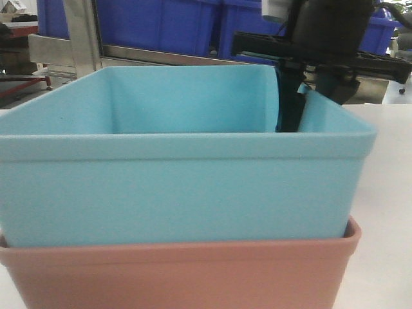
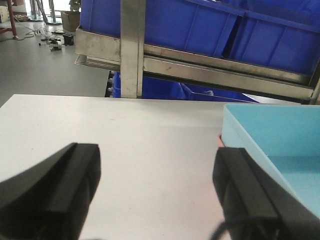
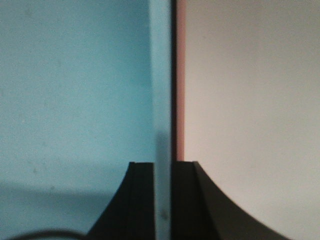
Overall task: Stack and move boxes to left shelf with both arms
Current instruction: 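Lower the light-blue box into the pink box and open the right gripper, then raise the right gripper and bring the left gripper over the stack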
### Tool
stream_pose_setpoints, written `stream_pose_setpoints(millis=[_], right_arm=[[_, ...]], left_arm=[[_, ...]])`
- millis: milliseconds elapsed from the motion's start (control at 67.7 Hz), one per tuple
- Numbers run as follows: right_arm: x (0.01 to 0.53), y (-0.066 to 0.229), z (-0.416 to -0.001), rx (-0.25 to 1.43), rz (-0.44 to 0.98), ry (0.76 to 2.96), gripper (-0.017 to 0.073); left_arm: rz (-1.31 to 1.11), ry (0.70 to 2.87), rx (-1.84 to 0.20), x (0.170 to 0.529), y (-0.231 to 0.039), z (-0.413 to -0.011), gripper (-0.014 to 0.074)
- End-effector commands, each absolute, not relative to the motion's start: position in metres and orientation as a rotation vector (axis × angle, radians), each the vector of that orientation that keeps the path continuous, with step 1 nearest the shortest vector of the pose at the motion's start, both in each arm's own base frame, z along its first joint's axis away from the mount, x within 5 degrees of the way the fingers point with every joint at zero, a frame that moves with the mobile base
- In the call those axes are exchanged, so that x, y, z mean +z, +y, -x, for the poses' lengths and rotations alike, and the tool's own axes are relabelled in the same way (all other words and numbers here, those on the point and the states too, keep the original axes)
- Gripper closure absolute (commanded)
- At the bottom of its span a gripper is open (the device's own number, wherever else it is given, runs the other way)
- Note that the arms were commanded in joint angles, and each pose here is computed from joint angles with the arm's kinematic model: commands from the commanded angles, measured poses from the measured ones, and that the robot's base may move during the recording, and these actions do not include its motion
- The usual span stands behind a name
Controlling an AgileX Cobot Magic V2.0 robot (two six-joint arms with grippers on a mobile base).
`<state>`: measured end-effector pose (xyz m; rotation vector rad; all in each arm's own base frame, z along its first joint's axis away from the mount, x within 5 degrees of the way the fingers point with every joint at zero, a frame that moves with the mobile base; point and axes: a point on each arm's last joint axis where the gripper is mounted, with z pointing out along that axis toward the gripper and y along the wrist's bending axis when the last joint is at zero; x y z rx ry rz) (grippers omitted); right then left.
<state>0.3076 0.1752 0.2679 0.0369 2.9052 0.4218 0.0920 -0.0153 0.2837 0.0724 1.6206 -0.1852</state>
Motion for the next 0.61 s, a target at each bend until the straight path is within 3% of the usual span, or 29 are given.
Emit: stream_pose_setpoints(millis=[0, 177, 251, 355, 429, 591], right_arm=[[0.294, 0.175, -0.305, 0.508, -0.037, 2.785, 0.0503], [0.288, 0.173, -0.305, 0.472, -0.026, 2.792, 0.0459], [0.288, 0.172, -0.305, 0.454, -0.009, 2.789, 0.0346], [0.291, 0.170, -0.304, 0.440, 0.001, 2.777, 0.0116], [0.294, 0.168, -0.303, 0.428, 0.010, 2.765, 0.0022], [0.304, 0.163, -0.302, 0.383, 0.041, 2.708, -0.0001]], left_arm=[[-0.057, 1.518, -0.178, 0.300, -0.014, -0.092, 0.0210], [-0.057, 1.518, -0.178, 0.300, -0.014, -0.092, 0.0210], [-0.057, 1.518, -0.178, 0.300, -0.014, -0.092, 0.0210], [-0.057, 1.518, -0.178, 0.300, -0.014, -0.092, 0.0210], [-0.057, 1.518, -0.178, 0.300, -0.014, -0.092, 0.0210], [-0.057, 1.518, -0.178, 0.300, -0.014, -0.092, 0.0210]])
